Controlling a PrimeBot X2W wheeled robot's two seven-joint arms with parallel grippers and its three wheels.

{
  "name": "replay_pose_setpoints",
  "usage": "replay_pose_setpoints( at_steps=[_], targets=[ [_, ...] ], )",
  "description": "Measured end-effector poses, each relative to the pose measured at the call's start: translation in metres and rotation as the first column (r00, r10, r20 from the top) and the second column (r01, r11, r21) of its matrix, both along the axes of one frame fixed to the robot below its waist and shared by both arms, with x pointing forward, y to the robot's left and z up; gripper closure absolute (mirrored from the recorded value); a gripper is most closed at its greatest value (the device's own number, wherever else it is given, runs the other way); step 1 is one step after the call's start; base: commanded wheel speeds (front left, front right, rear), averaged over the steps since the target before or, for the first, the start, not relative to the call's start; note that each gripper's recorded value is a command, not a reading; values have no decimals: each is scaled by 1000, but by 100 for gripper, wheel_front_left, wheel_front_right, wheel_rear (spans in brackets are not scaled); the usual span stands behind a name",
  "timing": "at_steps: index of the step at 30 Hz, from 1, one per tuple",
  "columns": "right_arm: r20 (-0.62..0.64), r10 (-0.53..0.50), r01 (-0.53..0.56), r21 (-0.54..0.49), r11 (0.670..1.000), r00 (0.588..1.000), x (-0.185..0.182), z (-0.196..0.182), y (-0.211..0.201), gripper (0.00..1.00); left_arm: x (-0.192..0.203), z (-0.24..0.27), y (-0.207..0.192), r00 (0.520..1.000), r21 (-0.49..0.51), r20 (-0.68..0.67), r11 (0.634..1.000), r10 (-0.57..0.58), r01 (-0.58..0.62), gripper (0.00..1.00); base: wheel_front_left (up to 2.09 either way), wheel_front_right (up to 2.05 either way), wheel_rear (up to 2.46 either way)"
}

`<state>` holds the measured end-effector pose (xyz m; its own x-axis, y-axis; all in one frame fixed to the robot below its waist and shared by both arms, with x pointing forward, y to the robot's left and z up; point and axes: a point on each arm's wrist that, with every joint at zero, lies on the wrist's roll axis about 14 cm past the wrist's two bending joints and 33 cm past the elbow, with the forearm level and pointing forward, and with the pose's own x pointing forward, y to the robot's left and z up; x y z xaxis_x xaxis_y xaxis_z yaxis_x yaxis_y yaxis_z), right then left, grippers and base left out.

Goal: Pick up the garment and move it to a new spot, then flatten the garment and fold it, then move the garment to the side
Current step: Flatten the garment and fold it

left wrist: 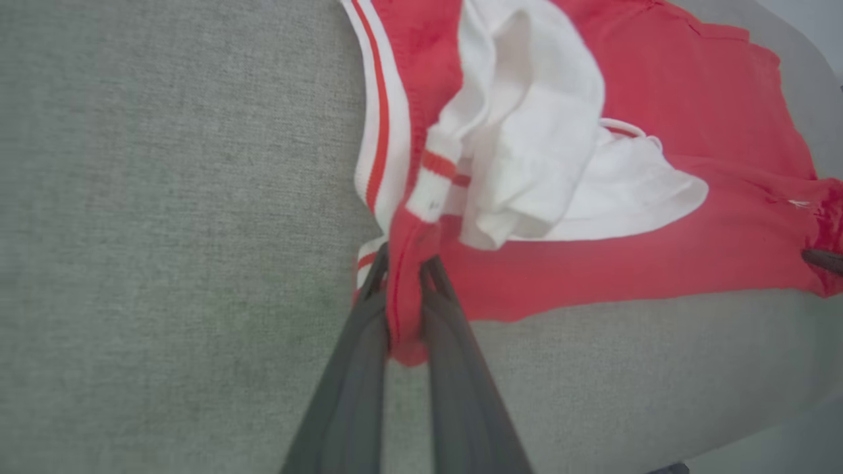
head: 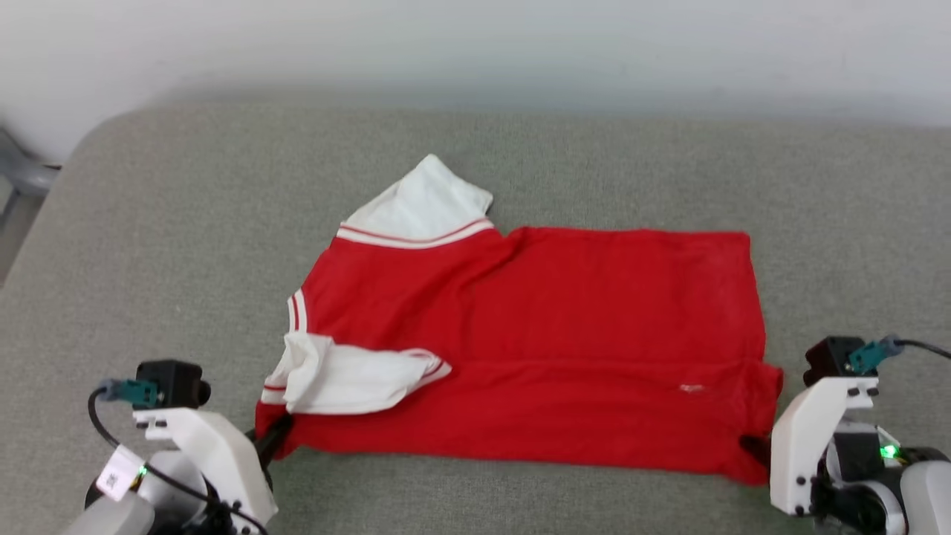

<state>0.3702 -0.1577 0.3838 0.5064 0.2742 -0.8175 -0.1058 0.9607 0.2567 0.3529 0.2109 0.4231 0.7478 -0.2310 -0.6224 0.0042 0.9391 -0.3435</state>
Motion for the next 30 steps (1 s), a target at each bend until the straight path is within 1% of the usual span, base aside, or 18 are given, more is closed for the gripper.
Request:
replay_pose_setpoints(
  at_steps=[2,3,4,10,14,17,18,19,20,21,24,25,27,30],
  targets=[
    [15,4,-4,-12,1000,1000,-9,8,-4,100,-12,2,2,1000,9,2,1000,10,-10,100,0,0,0],
    [15,4,-4,-12,1000,1000,-9,8,-4,100,-12,2,2,1000,9,2,1000,10,-10,100,0,0,0],
    [36,5,-4,-18,1000,999,-19,17,-8,100,-25,3,2,1000,9,-2,1000,17,-17,100,0,0,0],
    [31,-20,21,-31,999,999,-64,26,-21,100,-76,-7,-2,996,-19,-70,999,48,-50,100,0,0,0],
    [-17,-56,56,-12,998,998,-90,16,-21,100,-98,-21,-11,990,-52,-131,997,55,-62,100,0,0,0],
    [-38,-86,86,1,996,996,-101,8,-22,100,-101,-27,-22,988,-81,-142,994,55,-67,100,0,0,0],
    [-44,-95,95,7,995,995,-103,5,-21,89,-99,-28,-22,989,-87,-135,993,66,-78,100,0,0,0],
    [-47,-103,104,15,994,994,-105,2,-20,33,-98,-30,-24,988,-91,-139,993,67,-81,82,0,0,0],
    [-45,-116,117,29,993,992,-105,0,-20,0,-98,-31,-25,988,-91,-140,993,63,-76,49,0,0,0],
    [-37,-121,122,33,992,992,-105,-1,-19,0,-94,-31,-26,990,-88,-128,993,62,-74,0,0,0,0],
    [80,-140,136,55,989,987,-90,10,-16,0,-78,-22,-25,996,-83,-65,994,67,-73,0,0,0,0],
    [142,-146,139,57,989,979,-83,18,-16,0,-72,-18,-23,997,-78,-38,994,74,-76,0,0,0,0],
    [283,-177,162,77,984,943,-66,37,-19,0,-60,-9,-17,996,-50,31,995,83,-81,0,0,0,0],
    [458,-203,179,96,979,865,-47,66,-22,0,-37,14,-12,982,-18,166,996,86,-84,0,0,0,0]
  ],
)
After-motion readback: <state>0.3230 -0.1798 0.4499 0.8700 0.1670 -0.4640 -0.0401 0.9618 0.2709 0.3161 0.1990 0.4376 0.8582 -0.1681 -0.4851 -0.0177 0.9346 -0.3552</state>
